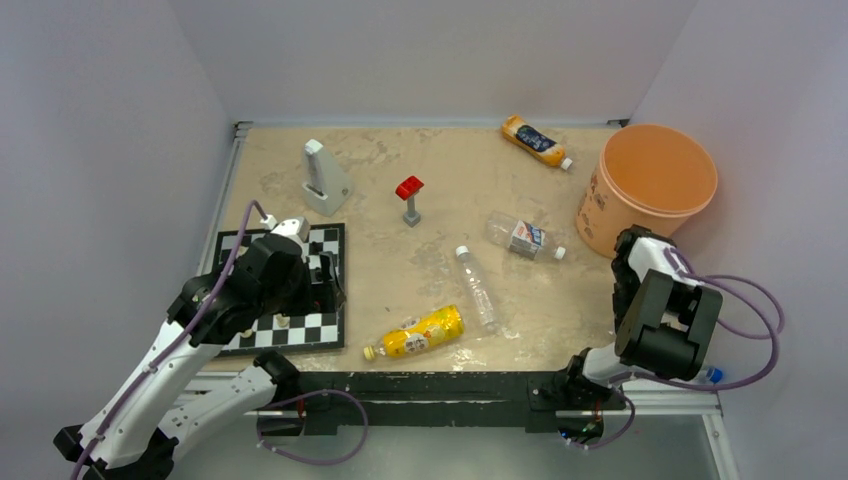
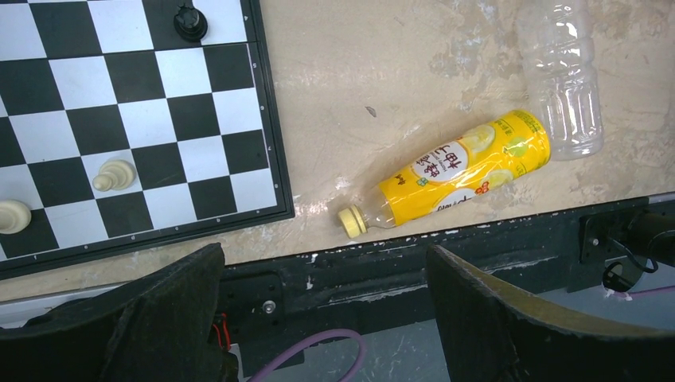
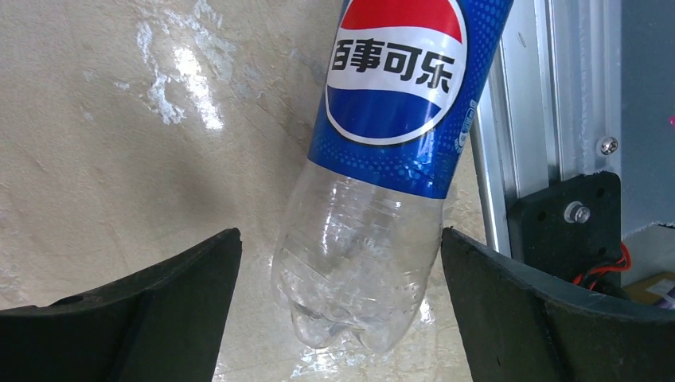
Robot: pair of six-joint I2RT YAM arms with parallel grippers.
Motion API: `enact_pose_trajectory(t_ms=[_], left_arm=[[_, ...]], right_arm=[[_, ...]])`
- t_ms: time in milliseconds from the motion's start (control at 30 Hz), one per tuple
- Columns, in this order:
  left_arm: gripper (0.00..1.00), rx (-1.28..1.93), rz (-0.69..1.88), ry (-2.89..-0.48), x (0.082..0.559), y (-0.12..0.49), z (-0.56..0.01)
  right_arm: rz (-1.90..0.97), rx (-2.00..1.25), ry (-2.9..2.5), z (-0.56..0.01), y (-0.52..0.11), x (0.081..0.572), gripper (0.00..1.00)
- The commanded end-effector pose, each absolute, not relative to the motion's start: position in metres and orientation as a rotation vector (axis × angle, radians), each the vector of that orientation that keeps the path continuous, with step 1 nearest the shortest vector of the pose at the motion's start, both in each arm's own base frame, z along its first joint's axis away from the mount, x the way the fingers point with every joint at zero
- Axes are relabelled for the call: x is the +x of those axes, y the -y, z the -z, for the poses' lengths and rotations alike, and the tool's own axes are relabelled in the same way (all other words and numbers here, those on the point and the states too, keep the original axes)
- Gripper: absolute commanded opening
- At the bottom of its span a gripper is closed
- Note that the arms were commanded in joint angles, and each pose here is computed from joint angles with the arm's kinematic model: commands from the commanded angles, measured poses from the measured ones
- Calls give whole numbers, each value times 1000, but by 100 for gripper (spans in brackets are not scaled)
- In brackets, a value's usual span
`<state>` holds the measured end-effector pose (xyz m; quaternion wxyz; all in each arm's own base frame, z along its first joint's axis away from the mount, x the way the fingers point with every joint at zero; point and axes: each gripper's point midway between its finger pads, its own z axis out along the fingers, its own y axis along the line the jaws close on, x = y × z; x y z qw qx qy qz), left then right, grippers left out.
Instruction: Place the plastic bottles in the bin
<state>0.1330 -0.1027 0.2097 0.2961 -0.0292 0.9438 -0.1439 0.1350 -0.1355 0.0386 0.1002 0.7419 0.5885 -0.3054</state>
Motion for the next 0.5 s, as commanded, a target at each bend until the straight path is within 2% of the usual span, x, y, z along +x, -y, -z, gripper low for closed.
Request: enact_pose_trajectory(t_ms=[0, 133, 233, 367, 433, 467], left_arm=[[100, -77, 435, -2458, 138, 109, -226], [100, -82, 444, -2462, 139, 111, -227], [100, -92, 441, -2461, 140, 111, -227], [100, -101, 439, -2458, 139, 110, -226], [100, -102, 438, -2458, 140, 110, -226], [100, -103, 433, -2458, 140, 109, -226]], right_arm=[[961, 2169, -1725, -48, 146, 138, 98], [970, 2177, -1709, -47, 146, 136, 98], [1036, 2223, -1680, -44, 144, 129, 90], [1090, 2248, -1681, -41, 144, 128, 79], [1086, 2248, -1680, -41, 144, 128, 70], [1077, 2248, -1677, -40, 144, 128, 62]])
